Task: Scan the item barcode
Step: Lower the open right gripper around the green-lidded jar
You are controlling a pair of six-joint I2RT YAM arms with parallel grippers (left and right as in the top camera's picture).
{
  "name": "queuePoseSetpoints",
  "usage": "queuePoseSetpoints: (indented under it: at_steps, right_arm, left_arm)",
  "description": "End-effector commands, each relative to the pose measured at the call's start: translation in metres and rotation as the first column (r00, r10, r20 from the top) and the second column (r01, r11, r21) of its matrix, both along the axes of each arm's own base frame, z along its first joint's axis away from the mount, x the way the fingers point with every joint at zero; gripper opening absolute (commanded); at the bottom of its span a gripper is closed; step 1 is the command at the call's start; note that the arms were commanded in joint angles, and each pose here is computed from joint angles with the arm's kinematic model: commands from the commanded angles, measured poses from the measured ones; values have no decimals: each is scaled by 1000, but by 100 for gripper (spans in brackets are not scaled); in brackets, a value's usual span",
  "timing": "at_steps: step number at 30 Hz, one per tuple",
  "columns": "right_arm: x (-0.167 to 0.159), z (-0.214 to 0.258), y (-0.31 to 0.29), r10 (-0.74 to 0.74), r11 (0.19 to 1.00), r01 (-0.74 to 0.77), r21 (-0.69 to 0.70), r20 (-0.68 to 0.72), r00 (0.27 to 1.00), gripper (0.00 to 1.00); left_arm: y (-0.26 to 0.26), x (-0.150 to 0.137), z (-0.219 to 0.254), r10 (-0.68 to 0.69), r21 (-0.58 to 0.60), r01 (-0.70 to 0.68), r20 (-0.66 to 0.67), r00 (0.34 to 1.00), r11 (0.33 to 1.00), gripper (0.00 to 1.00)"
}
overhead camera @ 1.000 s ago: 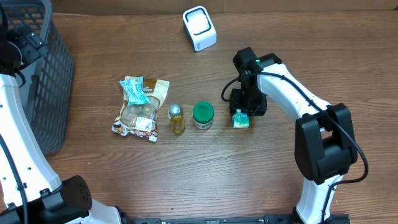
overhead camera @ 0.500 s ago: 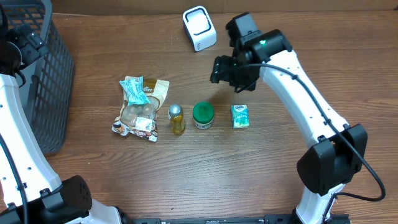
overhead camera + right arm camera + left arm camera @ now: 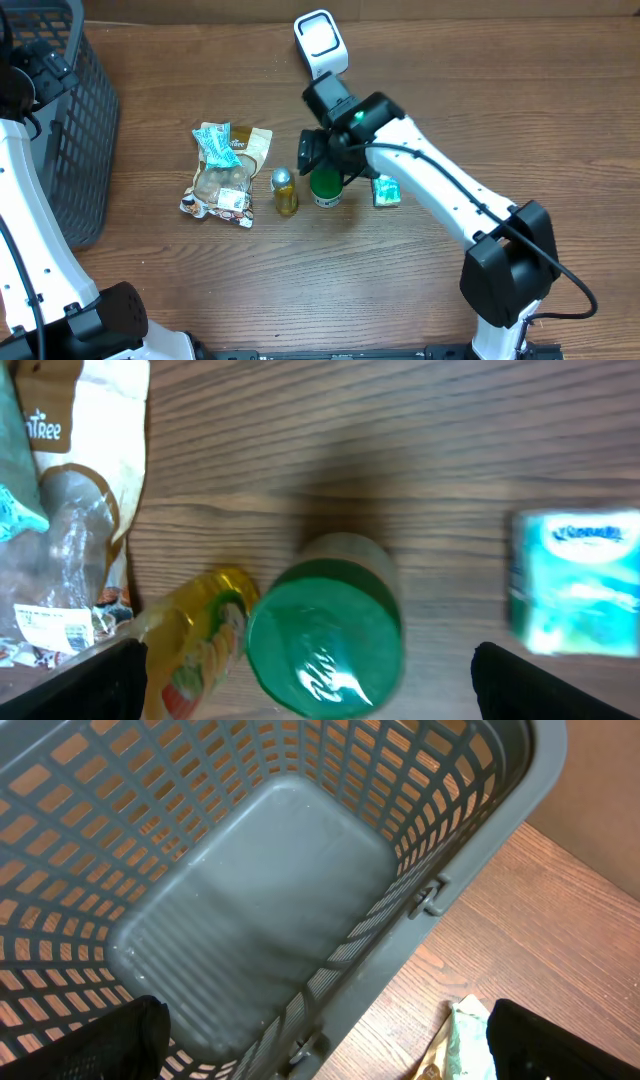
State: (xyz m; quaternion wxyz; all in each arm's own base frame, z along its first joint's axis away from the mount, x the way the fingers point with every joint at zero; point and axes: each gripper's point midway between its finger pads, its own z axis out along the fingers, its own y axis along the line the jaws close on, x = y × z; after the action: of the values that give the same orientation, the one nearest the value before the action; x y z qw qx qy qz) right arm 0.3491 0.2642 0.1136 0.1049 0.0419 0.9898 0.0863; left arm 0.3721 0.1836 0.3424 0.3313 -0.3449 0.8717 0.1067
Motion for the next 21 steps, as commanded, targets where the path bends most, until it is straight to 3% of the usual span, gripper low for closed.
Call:
queuePoseSetpoints:
  at_steps: [1, 16, 21]
  right_arm:
    - [0, -13, -2, -24, 999, 24, -22, 10, 1000, 100]
    - [-13, -53, -9, -40, 998, 40, -38, -24, 999, 99]
    - [-16, -53, -11, -37, 998, 35, -47, -33, 999, 87]
  left_arm:
    - [2, 1, 2, -9, 14, 9, -1, 1000, 1000, 100]
    - [2, 1, 2, -9, 14, 9, -1, 1000, 1000, 100]
    - [2, 1, 2, -9, 14, 9, -1, 1000, 1000, 100]
